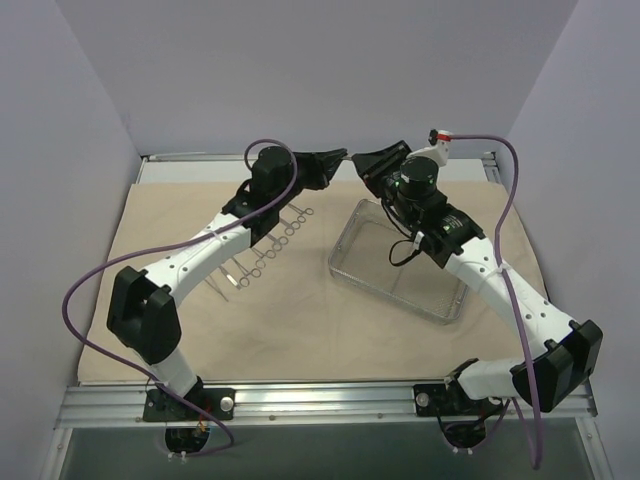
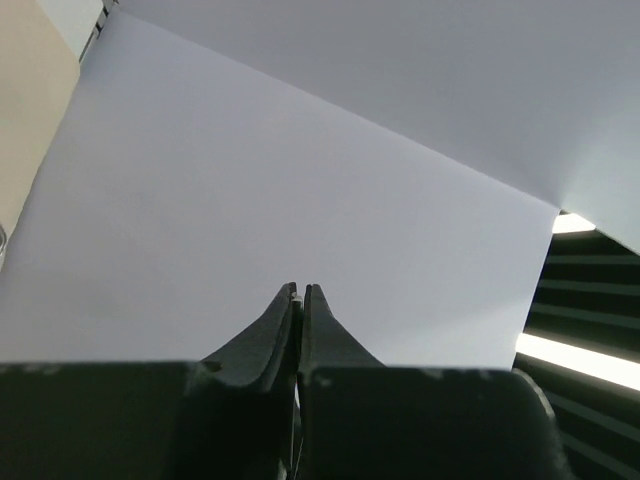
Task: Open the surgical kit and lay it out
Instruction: Place the medical item in the surgical kit.
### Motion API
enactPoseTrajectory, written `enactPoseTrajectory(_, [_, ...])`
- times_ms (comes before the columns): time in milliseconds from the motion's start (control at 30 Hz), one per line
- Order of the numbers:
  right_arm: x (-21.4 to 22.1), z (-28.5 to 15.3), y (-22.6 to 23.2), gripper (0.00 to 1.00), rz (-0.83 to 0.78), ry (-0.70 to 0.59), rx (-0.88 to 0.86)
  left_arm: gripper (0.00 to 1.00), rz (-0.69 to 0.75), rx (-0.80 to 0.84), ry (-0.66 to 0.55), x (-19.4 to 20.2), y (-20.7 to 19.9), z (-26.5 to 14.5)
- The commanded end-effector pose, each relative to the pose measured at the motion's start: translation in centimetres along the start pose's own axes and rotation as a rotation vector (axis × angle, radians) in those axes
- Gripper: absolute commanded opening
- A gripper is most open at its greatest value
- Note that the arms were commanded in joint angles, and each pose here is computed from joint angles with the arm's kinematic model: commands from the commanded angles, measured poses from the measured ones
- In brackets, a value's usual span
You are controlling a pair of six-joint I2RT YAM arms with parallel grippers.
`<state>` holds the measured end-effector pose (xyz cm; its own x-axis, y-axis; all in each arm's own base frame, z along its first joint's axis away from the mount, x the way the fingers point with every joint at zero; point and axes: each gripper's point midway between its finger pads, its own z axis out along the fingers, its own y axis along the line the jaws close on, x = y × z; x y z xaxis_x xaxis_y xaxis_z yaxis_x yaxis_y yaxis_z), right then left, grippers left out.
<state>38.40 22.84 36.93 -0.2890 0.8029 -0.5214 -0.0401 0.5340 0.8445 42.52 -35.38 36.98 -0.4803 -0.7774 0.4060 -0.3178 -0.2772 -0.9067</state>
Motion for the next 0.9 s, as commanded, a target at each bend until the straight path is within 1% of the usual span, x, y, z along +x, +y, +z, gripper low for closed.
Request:
enactPoseTrajectory(0, [-0.1,0.3,0.2,0.26,-0.045,0.011,0.008,0.02,0.073,0.093,0.128,2.0,-3.5,-1.1])
enactPoseTrajectory(33, [-0.3,0.3,0.2,0.38,-0.066,0.013,0.014,0.02,0.098,0.04,0.131,1.6,-3.0,-1.2])
enactPoseTrajectory(67, [-0.5,0.1,-0.3,0.44,-0.122,0.023,0.033,0.02,0.162,0.015,0.114,0.3,-2.8,-1.4])
enactPoseTrajectory(100, [-1.2,0.0,0.5,0.5,-0.148,0.018,0.025,0.02,0.201,0.004,0.115,0.0,-3.3,-2.4])
enactPoseTrajectory(133, [-1.5,-0.2,0.1,0.62,-0.179,0.032,0.039,0.02,0.225,-0.096,0.103,-1.3,-1.2,-3.1])
enactPoseTrajectory(167, [-1.4,-0.4,-0.8,0.68,-0.219,0.062,0.073,0.02,0.308,-0.124,0.073,-3.4,-1.0,-3.8])
enactPoseTrajectory(200, [-1.6,-0.4,-1.3,0.74,-0.271,0.079,0.08,0.02,0.361,-0.14,0.067,-4.3,-1.2,-5.1])
enactPoseTrajectory(233, [-2.5,-0.5,-1.3,1.0,-0.295,0.08,0.083,0.02,0.379,-0.265,0.076,-5.6,1.3,-6.5])
enactPoseTrajectory(267, [-2.1,-0.9,-2.1,1.0,-0.329,0.127,0.102,0.02,0.468,-0.327,0.086,-7.1,2.9,-7.6])
enactPoseTrajectory(300, [-2.5,-1.2,-2.6,1.0,-0.383,0.137,0.111,0.02,0.506,-0.353,0.063,-9.2,2.8,-9.0])
enactPoseTrajectory(333, [-3.0,-1.6,-2.8,1.0,-0.41,0.141,0.119,0.02,0.496,-0.515,0.048,-11.0,6.0,-11.3])
enactPoseTrajectory(367, [-3.2,-2.0,-3.5,1.0,-0.437,0.167,0.127,0.02,0.572,-0.609,0.056,-12.5,8.0,-13.0])
enactPoseTrajectory(400, [-3.6,-2.7,-3.5,1.0,-0.456,0.166,0.12,0.02,0.599,-0.666,0.05,-13.5,9.0,-14.7])
enactPoseTrajectory(433, [-3.8,-3.1,-3.8,1.0,-0.486,0.175,0.12,0.02,0.592,-0.768,0.026,-15.3,10.6,-17.0])
enactPoseTrajectory(467, [-3.8,-3.3,-4.8,1.0,-0.507,0.191,0.134,0.02,0.669,-0.859,-0.013,-17.3,11.8,-18.9])
enactPoseTrajectory(500, [-3.1,-4.0,-4.4,1.0,-0.516,0.232,0.09,0.02,0.692,-0.93,-0.045,-18.5,12.9,-20.9])
enactPoseTrajectory(533, [-2.8,-4.2,-4.7,1.0,-0.536,0.251,0.087,0.02,0.68,-1.022,-0.085,-20.1,13.8,-23.3])
enactPoseTrajectory(567, [-2.3,-4.5,-5.5,1.0,-0.561,0.284,0.099,0.02,0.715,-1.067,-0.089,-21.3,14.4,-24.6])
enactPoseTrajectory(600, [-2.2,-4.8,-5.9,1.0,-0.566,0.295,0.106,0.02,0.719,-1.12,-0.108,-22.5,15.5,-25.9])
enactPoseTrajectory(733, [-1.6,-5.1,-7.9,1.0,-0.576,0.336,0.162,0.02,0.764,-1.321,-0.166,-27.2,17.3,-29.5])
enactPoseTrajectory(833, [-1.8,-4.8,-8.3,1.0,-0.581,0.339,0.177,0.02,0.797,-1.401,-0.161,-29.1,18.3,-29.9])
enactPoseTrajectory(867, [-1.9,-4.8,-8.4,1.0,-0.584,0.348,0.186,0.02,0.77,-1.409,-0.18,-30.2,18.4,-30.3])
